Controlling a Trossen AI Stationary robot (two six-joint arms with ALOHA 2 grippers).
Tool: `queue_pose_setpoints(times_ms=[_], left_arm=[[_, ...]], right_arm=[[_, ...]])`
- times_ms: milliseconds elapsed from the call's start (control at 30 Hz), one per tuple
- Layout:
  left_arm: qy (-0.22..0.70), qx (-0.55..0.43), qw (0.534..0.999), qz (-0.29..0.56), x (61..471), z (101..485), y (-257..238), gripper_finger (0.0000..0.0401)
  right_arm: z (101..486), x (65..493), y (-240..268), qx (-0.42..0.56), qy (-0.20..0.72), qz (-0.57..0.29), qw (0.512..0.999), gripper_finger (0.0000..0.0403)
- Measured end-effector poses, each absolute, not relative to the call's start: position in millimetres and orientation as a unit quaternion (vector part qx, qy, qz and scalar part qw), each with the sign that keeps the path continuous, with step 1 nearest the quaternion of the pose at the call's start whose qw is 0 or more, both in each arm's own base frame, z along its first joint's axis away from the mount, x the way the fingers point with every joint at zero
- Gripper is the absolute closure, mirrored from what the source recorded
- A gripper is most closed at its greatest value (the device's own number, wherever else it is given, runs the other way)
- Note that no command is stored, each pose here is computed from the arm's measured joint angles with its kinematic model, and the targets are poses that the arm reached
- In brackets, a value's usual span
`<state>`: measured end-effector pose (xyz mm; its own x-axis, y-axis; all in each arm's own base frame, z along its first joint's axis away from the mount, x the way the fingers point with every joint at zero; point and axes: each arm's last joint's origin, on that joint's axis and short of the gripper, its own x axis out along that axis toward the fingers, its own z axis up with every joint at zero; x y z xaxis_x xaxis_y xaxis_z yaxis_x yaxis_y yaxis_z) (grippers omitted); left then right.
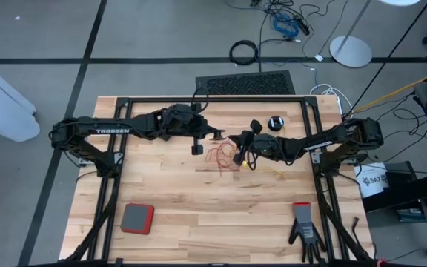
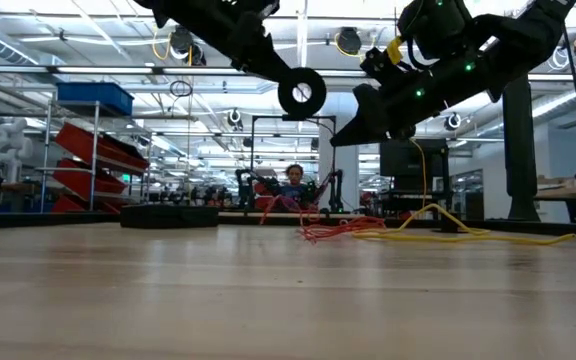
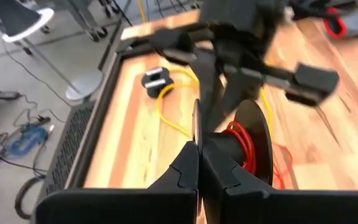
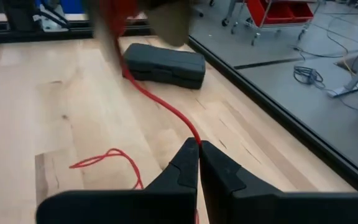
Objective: Coil cords
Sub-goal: Coil the red wire on the spool
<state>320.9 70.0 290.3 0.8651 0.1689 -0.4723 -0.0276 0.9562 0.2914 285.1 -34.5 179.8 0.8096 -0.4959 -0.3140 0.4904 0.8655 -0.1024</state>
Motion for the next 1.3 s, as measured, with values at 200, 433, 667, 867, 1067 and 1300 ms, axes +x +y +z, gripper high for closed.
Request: queue_pose_setpoints(times_ms=[200, 433, 667, 867, 1067, 1300], left_arm=[[0.283, 0.137, 0.948, 0.043, 317.9, 285.3, 69.2, 0.0401], [0.309, 0.156, 0.936, 0.067, 315.1, 278.6, 70.6, 0.0401], [0.273, 0.173, 0.942, 0.086, 324.3, 276.3, 71.7, 0.0401], [0.272, 0.217, 0.931, 0.112, 345.5, 255.8, 71.7, 0.0401], [0.223, 0.235, 0.933, 0.155, 364.5, 248.1, 68.8, 0.0401], [0.174, 0.231, 0.934, 0.209, 377.0, 244.1, 69.3, 0.0401]], right_arm=[[189.3, 281.1, -34.2, -0.005, 0.154, -0.26, 0.953, 0.0403], [203.0, 277.5, -30.3, 0.009, 0.123, -0.251, 0.96, 0.0403], [206.8, 278.8, -29.5, 0.036, 0.098, -0.24, 0.965, 0.0403], [213.2, 280.1, -29.5, 0.043, 0.064, -0.239, 0.968, 0.0403], [215.1, 280.4, -30.0, 0.048, 0.052, -0.241, 0.968, 0.0403], [214.7, 282.2, -32.4, 0.039, 0.043, -0.266, 0.962, 0.0403]])
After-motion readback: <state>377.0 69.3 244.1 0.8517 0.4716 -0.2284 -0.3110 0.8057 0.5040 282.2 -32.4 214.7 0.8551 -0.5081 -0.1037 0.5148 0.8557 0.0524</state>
